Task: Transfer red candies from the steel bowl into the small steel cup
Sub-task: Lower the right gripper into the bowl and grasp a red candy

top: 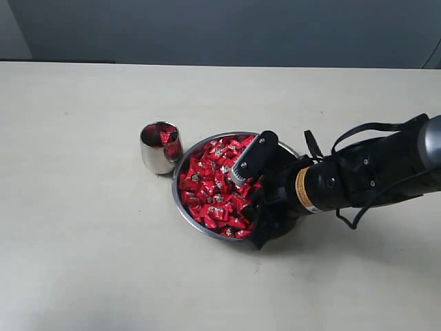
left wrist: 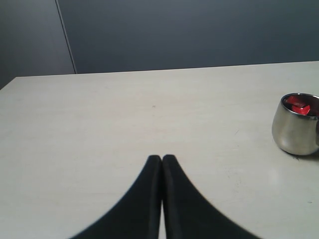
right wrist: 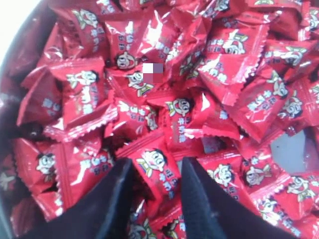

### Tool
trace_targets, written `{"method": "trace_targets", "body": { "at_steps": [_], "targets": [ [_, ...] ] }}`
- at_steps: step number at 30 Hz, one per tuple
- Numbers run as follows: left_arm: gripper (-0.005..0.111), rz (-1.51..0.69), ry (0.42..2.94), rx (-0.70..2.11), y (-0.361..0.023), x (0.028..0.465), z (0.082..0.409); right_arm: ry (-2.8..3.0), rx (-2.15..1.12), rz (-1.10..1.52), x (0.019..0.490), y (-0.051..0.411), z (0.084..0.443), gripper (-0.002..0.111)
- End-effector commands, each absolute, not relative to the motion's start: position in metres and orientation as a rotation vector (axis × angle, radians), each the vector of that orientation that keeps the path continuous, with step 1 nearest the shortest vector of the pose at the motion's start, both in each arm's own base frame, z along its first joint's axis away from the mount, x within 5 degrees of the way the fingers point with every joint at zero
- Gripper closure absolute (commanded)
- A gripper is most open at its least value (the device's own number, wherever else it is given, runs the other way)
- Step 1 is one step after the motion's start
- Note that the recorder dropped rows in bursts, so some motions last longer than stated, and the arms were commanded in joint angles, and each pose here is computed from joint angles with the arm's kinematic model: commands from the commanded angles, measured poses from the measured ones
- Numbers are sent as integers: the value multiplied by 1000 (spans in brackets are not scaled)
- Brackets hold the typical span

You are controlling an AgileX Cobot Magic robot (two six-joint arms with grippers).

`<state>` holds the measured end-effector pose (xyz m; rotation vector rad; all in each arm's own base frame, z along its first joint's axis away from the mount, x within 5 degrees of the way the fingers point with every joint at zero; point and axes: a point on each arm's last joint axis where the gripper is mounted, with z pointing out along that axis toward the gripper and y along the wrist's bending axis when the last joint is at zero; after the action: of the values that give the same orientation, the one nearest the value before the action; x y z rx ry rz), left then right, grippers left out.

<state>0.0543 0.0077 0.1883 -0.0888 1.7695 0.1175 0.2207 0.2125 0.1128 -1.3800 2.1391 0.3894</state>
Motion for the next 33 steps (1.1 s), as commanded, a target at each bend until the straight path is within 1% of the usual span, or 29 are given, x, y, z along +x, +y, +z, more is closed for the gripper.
{"method": "trace_targets", "body": {
  "at_steps": [1,20,26,33],
  "targets": [
    [106,114,1767,-92,8,54,187,2145,-1366,376,223,214,114,75],
    [106,114,1767,-92,8,54,187,2152,-1358,370,223,214,114,75],
    [106,114,1767,-92,8,54,187,2177,-1367,368,223,214,106,75],
    [106,114,1767,-92,8,54,187,2172,-1358,370,225,215,108,75]
  ]
}}
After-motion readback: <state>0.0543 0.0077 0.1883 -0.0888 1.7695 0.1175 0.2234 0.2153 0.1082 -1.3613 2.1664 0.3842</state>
